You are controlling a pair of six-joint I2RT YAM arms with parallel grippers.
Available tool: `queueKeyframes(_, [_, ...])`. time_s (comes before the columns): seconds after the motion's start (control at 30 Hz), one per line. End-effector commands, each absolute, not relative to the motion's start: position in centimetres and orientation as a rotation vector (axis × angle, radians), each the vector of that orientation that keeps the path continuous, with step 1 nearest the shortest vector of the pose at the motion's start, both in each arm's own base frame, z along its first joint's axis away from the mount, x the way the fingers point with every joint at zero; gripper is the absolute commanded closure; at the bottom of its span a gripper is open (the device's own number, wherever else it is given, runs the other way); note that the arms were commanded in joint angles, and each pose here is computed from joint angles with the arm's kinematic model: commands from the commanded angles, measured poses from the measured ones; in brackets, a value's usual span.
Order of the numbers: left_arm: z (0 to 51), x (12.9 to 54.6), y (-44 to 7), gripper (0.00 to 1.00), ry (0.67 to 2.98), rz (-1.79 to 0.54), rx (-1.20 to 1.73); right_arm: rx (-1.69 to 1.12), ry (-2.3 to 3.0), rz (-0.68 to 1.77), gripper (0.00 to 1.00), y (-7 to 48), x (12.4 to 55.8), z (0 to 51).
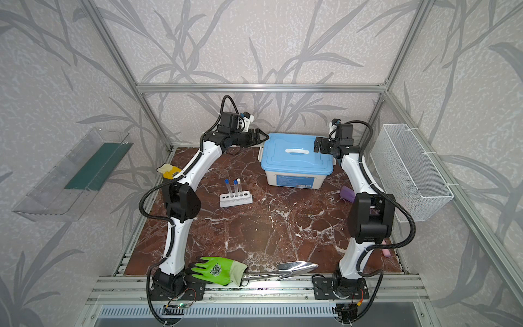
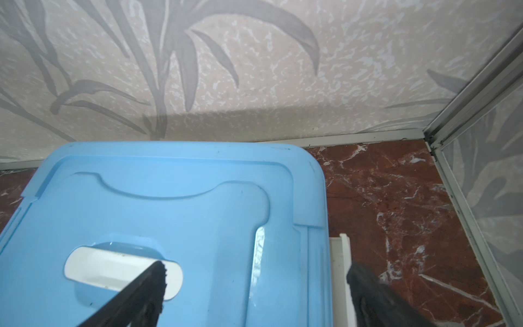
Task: Organize the chemistry lab equipment
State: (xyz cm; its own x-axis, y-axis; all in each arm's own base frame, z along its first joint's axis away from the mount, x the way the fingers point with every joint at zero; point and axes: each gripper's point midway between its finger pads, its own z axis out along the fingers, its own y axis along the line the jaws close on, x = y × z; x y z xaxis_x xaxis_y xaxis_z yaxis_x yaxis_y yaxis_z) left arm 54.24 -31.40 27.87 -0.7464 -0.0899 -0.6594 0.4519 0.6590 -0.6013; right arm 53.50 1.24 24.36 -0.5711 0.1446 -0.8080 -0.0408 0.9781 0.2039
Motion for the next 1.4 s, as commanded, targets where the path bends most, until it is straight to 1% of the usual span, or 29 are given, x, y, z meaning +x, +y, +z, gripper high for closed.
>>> queueKeyframes(0.0, [29.1,51.2,-32.5,0.23,2.206,-0.879,0.423,0.056,2.11,0.308,0.01,1.8,51.9,26.7])
queueKeyframes(0.03, [29.0,50.8,-32.9,0.23,2.206,-0.842,0.45,0.067,2.116,0.301,0.01,1.6,51.6,26.3])
queueKeyframes(0.07, [28.8,50.4,-33.4,0.23,2.206,-0.827,0.472,0.074,2.102,0.296,0.01,1.5,51.0,27.0])
queueKeyframes(0.23, [27.4,48.3,-36.3,0.23,2.223,-0.796,0.569,0.169,2.092,0.298,0.01,0.0,49.4,26.5])
queueKeyframes(0.5, [24.9,47.2,-39.5,0.23,2.26,-0.839,0.63,0.264,2.137,0.321,0.01,-2.1,48.8,24.3])
queueKeyframes(0.7, [22.8,47.3,-40.5,0.23,2.301,-0.867,0.629,0.296,2.161,0.361,0.01,-2.5,49.0,22.9])
queueKeyframes(0.93, [20.9,48.2,-40.7,0.23,2.334,-0.847,0.616,0.314,2.155,0.423,0.01,-2.6,49.8,21.9])
queueKeyframes(1.1, [20.2,48.7,-40.7,0.23,2.343,-0.842,0.605,0.312,2.156,0.469,0.01,-2.4,50.1,21.6])
queueKeyframes(1.13, [20.2,48.9,-40.6,0.23,2.342,-0.84,0.598,0.323,2.18,0.479,0.01,-2.4,50.4,20.2])
queueKeyframes(1.37, [19.9,50.0,-40.0,0.23,2.343,-0.832,0.566,0.34,2.199,0.499,0.01,-2.7,51.0,18.8])
